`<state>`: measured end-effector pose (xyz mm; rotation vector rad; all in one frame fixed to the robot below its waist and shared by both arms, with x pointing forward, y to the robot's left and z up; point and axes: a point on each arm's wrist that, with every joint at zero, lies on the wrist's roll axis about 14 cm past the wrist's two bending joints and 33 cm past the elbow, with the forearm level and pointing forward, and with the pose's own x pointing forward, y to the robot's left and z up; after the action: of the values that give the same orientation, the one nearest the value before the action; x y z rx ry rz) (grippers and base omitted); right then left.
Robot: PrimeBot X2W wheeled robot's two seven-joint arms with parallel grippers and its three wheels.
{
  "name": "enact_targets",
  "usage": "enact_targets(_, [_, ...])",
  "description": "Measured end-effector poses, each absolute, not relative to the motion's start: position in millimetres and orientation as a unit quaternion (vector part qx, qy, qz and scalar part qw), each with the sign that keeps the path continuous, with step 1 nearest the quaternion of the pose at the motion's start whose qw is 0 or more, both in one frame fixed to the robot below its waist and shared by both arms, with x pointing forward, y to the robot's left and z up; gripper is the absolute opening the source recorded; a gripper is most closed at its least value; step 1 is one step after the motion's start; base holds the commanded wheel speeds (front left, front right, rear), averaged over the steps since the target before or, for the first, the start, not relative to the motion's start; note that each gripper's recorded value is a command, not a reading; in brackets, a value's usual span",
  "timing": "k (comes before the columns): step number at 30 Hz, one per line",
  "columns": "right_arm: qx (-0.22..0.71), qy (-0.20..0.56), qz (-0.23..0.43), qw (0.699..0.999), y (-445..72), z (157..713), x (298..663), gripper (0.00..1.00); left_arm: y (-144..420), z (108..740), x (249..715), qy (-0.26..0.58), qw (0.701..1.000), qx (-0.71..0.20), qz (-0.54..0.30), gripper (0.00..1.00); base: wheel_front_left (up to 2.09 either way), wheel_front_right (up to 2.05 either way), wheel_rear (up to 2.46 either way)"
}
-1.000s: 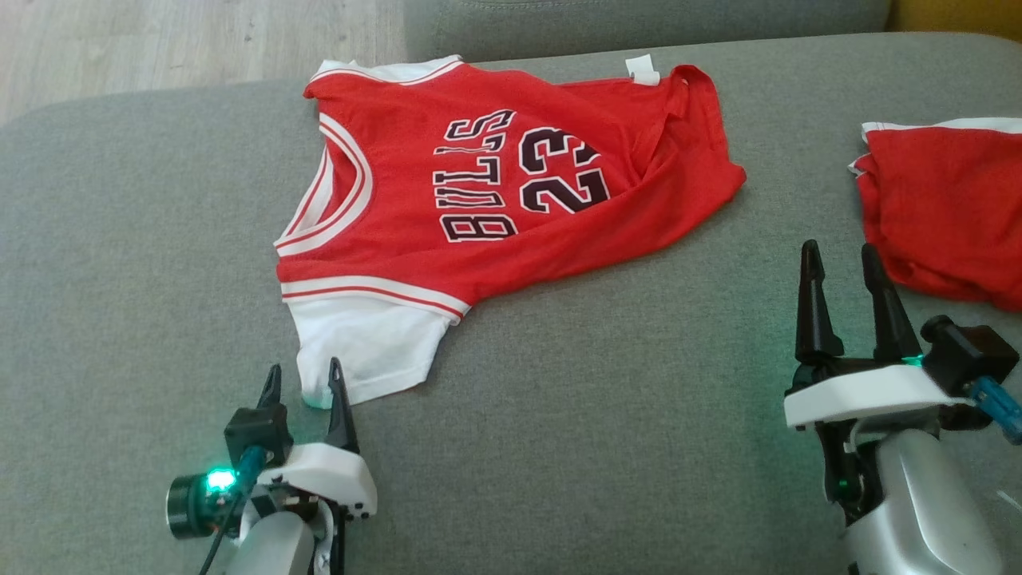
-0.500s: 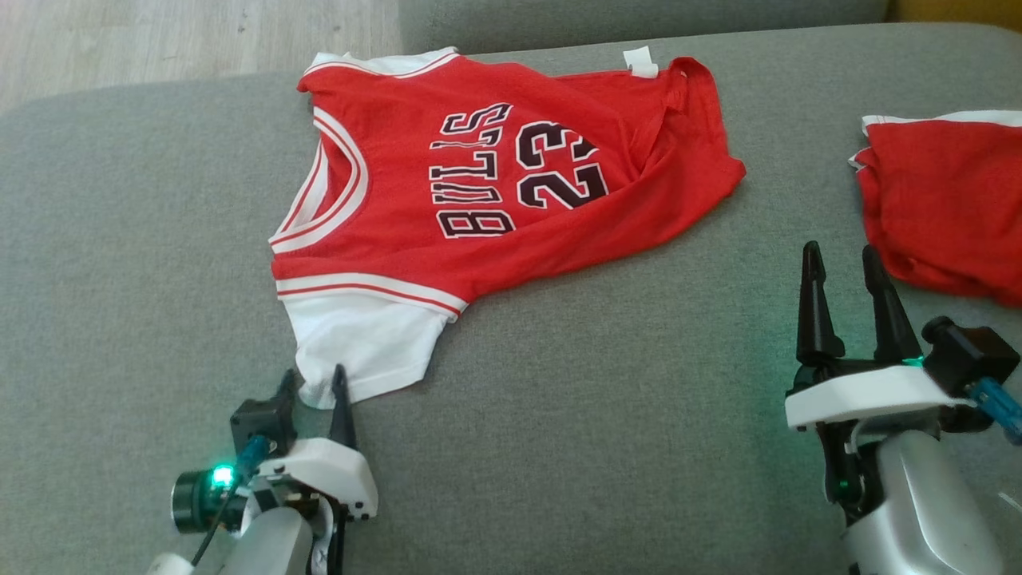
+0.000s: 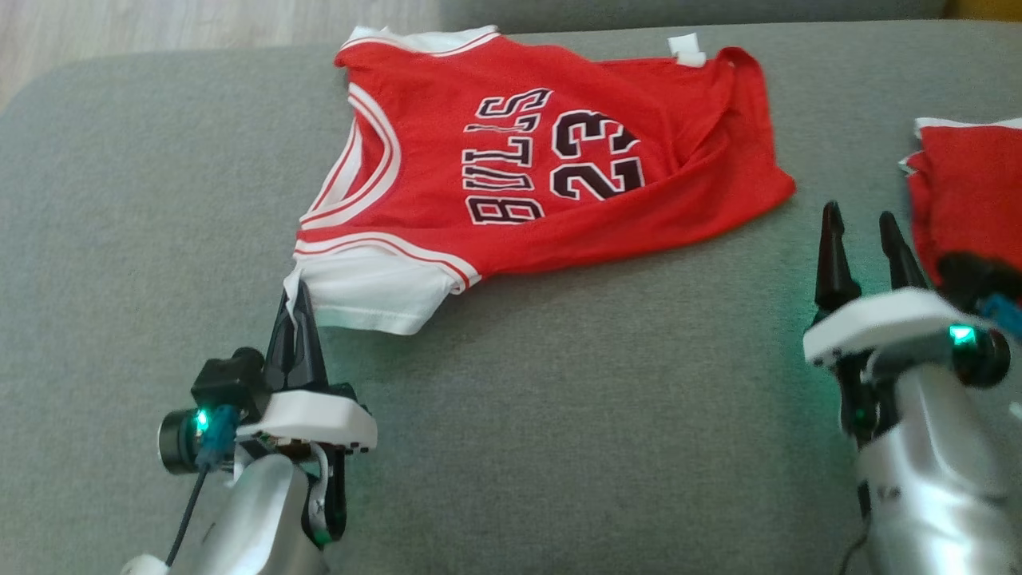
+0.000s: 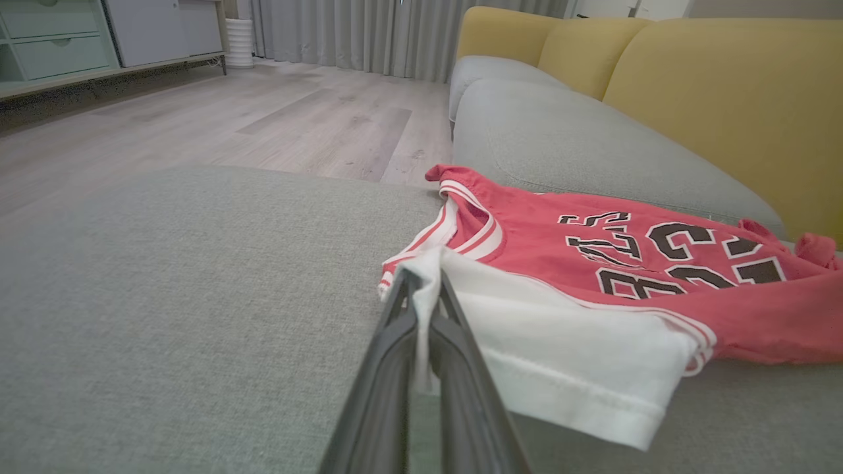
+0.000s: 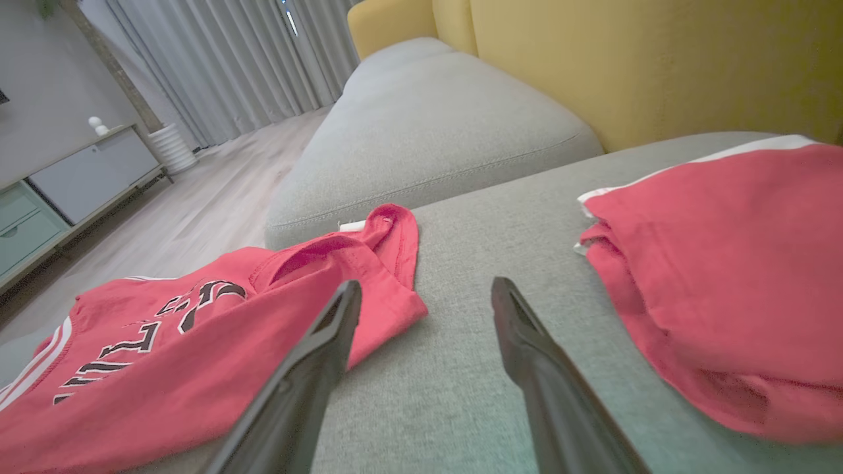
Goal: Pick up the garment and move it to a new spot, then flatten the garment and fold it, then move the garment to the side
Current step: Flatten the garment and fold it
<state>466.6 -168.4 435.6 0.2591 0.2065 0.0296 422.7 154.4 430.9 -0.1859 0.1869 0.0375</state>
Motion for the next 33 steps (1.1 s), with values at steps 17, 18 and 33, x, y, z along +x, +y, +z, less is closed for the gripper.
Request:
enact_targets(17, [0.103, 0.241, 0.019, 0.965, -148, 376, 494, 1.0, 165, 426, 416, 0.097, 0.991, -0.091, 0.031, 0.0, 0.0, 0.0, 0.0])
enact_targets(18, [0.101, 0.244, 0.022, 0.964, -147, 375, 494, 1.0, 165, 426, 416, 0.097, 0.991, -0.091, 0.031, 0.0, 0.0, 0.0, 0.0])
enact_targets(33, [0.073, 0.245, 0.043, 0.966, -137, 373, 496, 0.0, 160, 423, 416, 0.102, 0.991, -0.089, 0.021, 0.0, 0.0, 0.0, 0.0])
